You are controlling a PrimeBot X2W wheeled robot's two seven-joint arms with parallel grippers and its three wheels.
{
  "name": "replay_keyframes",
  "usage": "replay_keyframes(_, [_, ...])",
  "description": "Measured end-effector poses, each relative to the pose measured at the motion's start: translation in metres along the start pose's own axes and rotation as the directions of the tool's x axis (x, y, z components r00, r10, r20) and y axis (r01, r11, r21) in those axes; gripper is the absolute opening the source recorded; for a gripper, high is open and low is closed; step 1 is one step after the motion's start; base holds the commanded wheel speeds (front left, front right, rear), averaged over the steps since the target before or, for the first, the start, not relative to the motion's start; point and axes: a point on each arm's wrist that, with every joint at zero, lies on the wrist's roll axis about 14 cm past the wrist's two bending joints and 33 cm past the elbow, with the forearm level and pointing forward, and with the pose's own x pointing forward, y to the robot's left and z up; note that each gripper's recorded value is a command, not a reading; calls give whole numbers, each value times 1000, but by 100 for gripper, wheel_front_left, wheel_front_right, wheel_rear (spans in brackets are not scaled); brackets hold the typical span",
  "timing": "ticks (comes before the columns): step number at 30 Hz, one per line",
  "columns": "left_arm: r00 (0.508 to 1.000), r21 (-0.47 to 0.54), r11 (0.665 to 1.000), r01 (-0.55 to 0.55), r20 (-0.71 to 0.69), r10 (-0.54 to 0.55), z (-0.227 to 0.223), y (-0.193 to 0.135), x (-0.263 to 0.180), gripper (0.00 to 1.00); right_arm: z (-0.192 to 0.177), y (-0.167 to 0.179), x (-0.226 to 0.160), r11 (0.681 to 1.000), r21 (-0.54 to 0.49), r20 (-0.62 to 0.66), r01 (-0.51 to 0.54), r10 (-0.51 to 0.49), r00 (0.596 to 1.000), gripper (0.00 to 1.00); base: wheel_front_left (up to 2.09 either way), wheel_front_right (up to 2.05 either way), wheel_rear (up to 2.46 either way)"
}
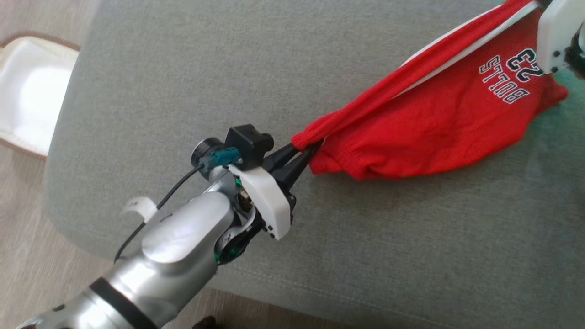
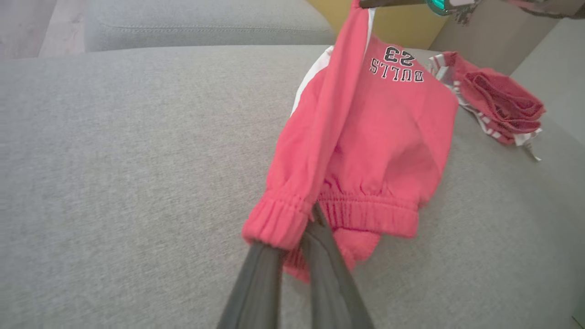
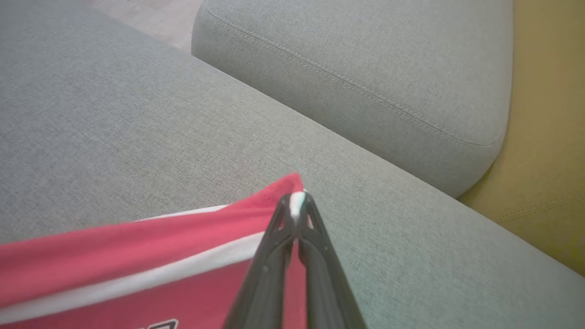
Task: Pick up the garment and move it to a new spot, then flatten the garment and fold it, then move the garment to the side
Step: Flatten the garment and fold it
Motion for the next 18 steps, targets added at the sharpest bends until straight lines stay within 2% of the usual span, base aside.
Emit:
replay_keyframes(4, [1000, -1, 1000, -24, -15, 24, -6, 9, 3, 0, 1, 1, 14, 1000, 1, 20, 0, 0, 1000, 0, 0, 0, 0])
replay_keyframes(5, [999, -2, 1000, -26, -21, 26, -8, 10, 4, 0, 1, -1, 17, 1000, -3, 27, 6, -5, 1000, 100, 0, 0, 0])
replay_keyframes(6, [999, -2, 1000, -29, -25, 29, -8, 12, 4, 38, 1, -1, 19, 1000, 1, 29, 8, -8, 1000, 100, 0, 0, 0])
replay_keyframes(7, [999, 1, 999, -35, -30, 35, -10, 14, 4, 88, 1, -3, 20, 1000, 3, 32, 13, -13, 999, 100, 0, 0, 0])
replay_keyframes(8, [998, 5, 999, -43, -38, 43, -12, 16, 4, 100, 1, -6, 19, 1000, 3, 40, 23, -23, 999, 100, 0, 0, 0])
replay_keyframes(18, [997, 49, 996, -70, -24, 71, -8, 22, 3, 100, 10, -32, -9, 994, 48, 149, 101, -107, 983, 100, 0, 0, 0])
